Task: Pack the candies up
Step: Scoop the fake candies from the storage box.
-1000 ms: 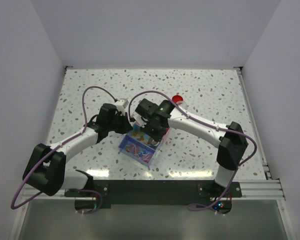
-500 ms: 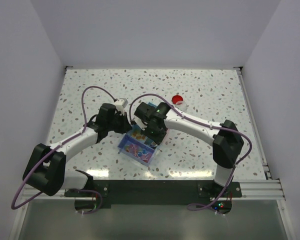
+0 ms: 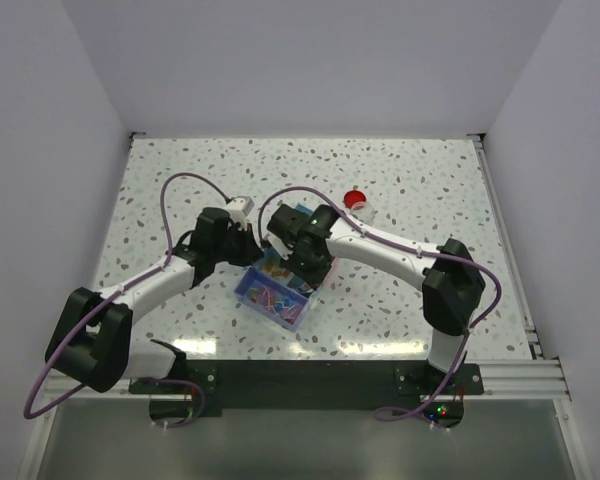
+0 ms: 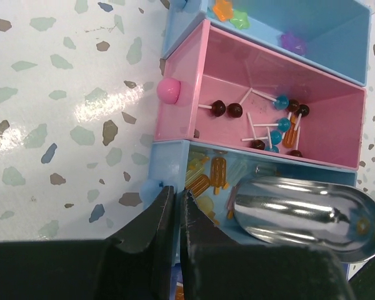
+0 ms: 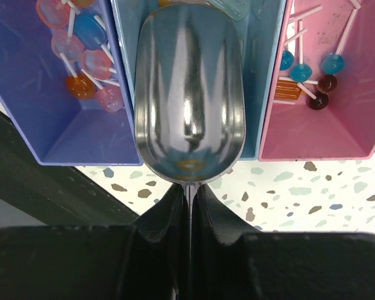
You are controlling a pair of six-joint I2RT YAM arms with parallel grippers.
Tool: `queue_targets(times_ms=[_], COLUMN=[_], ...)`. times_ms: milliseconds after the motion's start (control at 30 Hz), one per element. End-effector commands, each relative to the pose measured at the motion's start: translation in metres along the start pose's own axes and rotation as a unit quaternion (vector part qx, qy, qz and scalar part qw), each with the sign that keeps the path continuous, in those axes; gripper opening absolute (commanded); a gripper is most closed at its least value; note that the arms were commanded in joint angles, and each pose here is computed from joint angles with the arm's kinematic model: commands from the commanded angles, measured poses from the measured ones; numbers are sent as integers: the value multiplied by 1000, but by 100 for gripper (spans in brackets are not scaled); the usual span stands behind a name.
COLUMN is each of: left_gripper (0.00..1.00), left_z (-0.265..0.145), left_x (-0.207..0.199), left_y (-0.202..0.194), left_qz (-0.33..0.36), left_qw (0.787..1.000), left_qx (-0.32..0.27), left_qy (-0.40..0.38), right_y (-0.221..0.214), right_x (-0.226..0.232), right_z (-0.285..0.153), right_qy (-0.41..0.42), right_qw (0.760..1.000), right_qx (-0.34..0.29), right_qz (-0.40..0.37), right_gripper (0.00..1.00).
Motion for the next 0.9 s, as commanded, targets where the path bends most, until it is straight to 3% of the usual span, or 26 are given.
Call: queue_targets(times_ms=[0, 133, 367, 600, 867], left_gripper=[0, 0, 0, 0, 0], left_z=[1, 2, 1, 1, -2], left_x=[-17, -19, -17, -19, -13], left_y=[-16, -12, -12, -13, -11], left_qz=[-22, -22, -20, -23, -30], left_qw=[998, 997, 998, 998, 999], left_qx=[27, 16, 26, 27, 20], left_qy=[-58, -65, -49, -58, -29], right_y=[71, 84, 75, 71, 73], right_x=[10, 12, 7, 9, 14], right_z=[51, 55, 55, 66, 58], right_qy=[5, 7, -4, 3, 40], right_qw=[989, 982, 982, 982, 963], right_qx=[-146, -190, -183, -190, -266], right_qz=[23, 20, -35, -12, 7], right_gripper=[0, 0, 0, 0, 0])
Point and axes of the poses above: each gripper's point midway between its finger pads, its own z axis out along the fingers, its own x axis along the line the jaws close on, y = z × x, the point moved 6 cm from there along -z, back along the fingers, and after that the axes turned 7 degrees about z, right-handed, at the moved point
